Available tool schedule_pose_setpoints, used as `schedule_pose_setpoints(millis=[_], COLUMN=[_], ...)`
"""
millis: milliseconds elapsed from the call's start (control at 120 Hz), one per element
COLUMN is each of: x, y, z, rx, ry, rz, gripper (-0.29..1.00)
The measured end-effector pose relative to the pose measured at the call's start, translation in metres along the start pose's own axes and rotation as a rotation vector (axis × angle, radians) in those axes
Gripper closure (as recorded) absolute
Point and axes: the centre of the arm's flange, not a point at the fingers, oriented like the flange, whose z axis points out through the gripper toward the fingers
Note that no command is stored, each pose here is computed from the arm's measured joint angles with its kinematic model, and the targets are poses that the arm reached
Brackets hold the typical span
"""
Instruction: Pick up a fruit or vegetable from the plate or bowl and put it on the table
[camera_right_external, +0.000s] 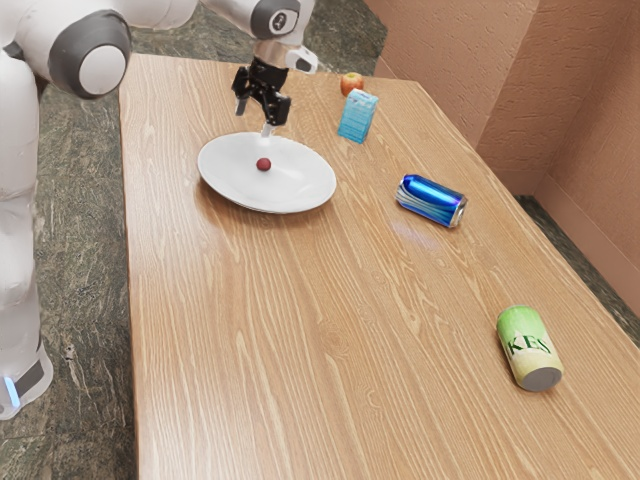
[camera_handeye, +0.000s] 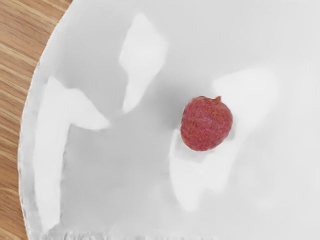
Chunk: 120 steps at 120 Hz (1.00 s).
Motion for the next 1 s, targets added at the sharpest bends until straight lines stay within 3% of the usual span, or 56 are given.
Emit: schedule_pose_setpoints(millis=[42,83,242,442,1000], x=[-0.006,-0.009,0.002,0.008,0.008], y=[-0.048,-0.061,0.004,0.038,0.074], z=[0.003,0.004,0.011,0.030,0.050], rx=[-0.014,-0.028,-0.048,-0.059,-0.049], ry=[0.000,0.000,-0.021,-0.062,-0.104], rz=[-0.082,-0.107,0.002,0.055,0.115], gripper=[0.00,0.00,0.00,0.00,0.00])
